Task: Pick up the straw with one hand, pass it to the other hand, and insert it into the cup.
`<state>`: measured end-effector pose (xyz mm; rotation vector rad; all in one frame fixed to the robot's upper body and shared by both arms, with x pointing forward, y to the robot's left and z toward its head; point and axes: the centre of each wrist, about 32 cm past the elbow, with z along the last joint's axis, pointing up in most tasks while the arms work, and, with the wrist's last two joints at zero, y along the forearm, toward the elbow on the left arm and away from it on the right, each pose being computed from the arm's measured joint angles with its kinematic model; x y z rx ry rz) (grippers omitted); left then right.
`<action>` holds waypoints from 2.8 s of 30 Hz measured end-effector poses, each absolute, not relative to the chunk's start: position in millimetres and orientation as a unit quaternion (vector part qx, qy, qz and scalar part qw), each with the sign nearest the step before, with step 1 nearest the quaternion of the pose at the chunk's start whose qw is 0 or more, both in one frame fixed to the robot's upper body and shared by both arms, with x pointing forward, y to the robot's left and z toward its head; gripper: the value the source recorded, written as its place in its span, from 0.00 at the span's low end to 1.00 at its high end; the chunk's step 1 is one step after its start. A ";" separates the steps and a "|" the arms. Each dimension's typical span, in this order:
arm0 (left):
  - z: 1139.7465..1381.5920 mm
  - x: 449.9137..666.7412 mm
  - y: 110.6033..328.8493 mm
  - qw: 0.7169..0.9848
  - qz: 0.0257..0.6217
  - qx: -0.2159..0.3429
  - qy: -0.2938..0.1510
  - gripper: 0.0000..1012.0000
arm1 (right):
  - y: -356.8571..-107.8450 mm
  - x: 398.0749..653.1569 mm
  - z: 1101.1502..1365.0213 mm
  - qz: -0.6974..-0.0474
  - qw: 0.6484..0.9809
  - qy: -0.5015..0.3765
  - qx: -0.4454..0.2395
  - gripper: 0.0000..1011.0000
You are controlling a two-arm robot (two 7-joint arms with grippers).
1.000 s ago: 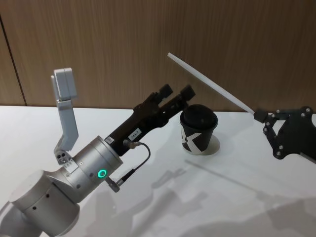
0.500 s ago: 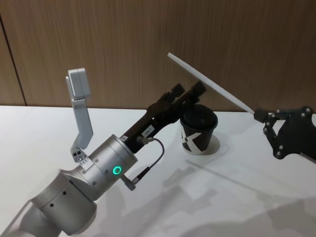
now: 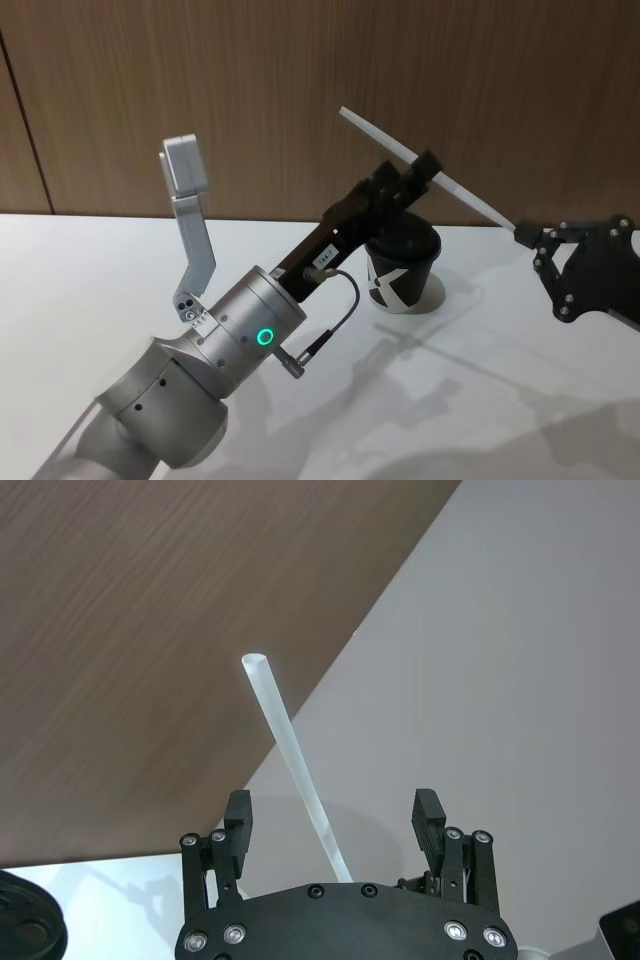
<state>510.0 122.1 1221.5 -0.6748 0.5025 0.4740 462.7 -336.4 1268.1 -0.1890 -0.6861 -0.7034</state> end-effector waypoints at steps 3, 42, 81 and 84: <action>1220.9 511.3 118.6 0.884 0.226 -0.328 0.244 0.99 | -336.4 462.7 1268.1 -0.337 0.877 -0.329 -0.091 0.00; 1212.9 523.8 96.8 0.879 0.207 -0.351 0.247 0.81 | -336.4 462.7 1268.1 -0.337 0.877 -0.329 -0.091 0.00; 1212.3 524.8 95.7 0.880 0.205 -0.352 0.246 0.01 | -336.4 462.7 1268.2 -0.337 0.877 -0.329 -0.091 0.01; 1212.3 524.8 95.7 0.880 0.205 -0.352 0.246 0.01 | -336.4 462.7 1268.1 -0.337 0.877 -0.329 -0.091 0.08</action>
